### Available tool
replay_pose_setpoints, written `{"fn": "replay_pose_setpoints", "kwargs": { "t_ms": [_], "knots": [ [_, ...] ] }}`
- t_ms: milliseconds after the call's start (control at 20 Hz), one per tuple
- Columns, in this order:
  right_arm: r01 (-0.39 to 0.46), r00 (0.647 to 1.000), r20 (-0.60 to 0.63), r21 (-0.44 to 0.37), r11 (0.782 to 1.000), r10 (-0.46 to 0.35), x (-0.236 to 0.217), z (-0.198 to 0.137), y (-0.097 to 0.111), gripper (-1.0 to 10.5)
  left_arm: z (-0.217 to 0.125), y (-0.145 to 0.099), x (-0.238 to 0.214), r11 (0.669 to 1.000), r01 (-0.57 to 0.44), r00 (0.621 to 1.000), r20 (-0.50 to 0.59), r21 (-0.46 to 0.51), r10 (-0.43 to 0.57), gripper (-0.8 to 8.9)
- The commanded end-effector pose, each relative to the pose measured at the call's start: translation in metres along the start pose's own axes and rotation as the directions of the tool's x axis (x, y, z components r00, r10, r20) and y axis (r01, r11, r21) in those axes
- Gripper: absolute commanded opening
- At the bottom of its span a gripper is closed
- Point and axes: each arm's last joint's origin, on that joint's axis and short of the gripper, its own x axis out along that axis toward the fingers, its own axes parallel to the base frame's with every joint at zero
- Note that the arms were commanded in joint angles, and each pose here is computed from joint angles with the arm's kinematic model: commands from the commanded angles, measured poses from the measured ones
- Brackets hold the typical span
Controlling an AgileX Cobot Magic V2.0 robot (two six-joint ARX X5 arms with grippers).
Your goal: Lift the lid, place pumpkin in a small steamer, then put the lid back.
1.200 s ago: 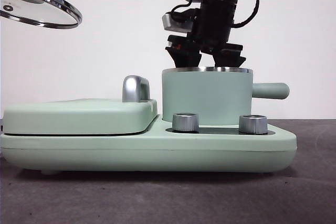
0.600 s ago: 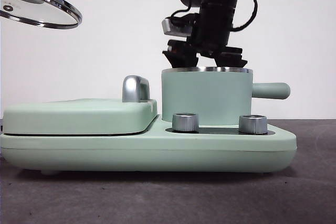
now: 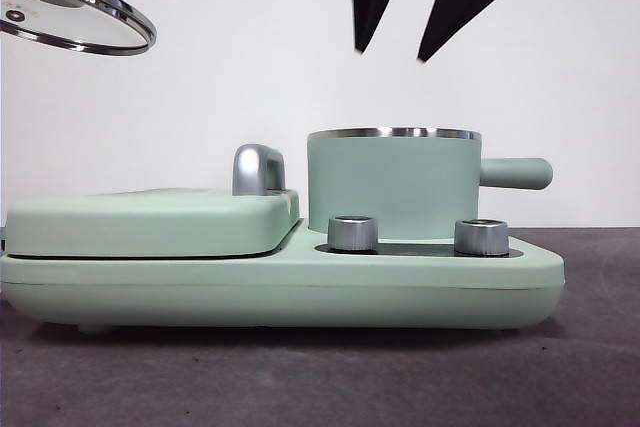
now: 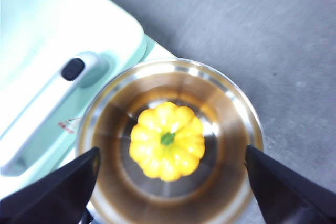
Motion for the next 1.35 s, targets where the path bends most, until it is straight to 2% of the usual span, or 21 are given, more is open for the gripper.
{"fn": "replay_pose_setpoints", "kwargs": {
  "t_ms": [50,300,400,500,750,1100,1350],
  "knots": [
    [0.002,0.999,0.046,0.04,0.999,-0.004,-0.01,-0.016,0.001,4.2,0.007,0.0,-0.001,1.0,0.002,0.999,0.042,0.0,-0.002,0.16],
    [0.004,0.978,0.209,0.079,0.997,-0.02,-0.048,-0.066,0.003,4.2,0.009,-0.002,-0.001,0.997,0.079,0.994,0.075,0.007,-0.079,0.16],
    [0.034,0.969,0.241,0.087,0.996,-0.054,-0.058,-0.089,0.003,4.2,0.01,-0.003,0.0,0.996,0.09,0.993,0.076,0.008,-0.091,0.16],
    [0.033,0.963,0.263,0.087,0.996,-0.055,-0.064,-0.112,0.004,4.2,0.009,-0.005,0.003,0.995,0.104,0.992,0.065,-0.001,-0.104,0.16],
    [0.035,0.96,0.272,0.101,0.994,-0.061,-0.069,-0.161,0.005,4.2,0.01,-0.019,0.025,0.97,0.238,0.97,0.058,-0.045,-0.235,0.16],
    [0.077,0.954,0.28,0.122,0.99,-0.109,-0.07,-0.189,0.004,4.2,0.017,-0.048,0.058,0.94,0.34,0.934,0.114,0.012,-0.34,0.16],
    [0.082,0.952,0.284,0.127,0.989,-0.116,-0.071,-0.197,0.004,4.2,0.018,-0.069,0.084,0.918,0.396,0.907,0.148,0.022,-0.395,0.16]
  ]
}}
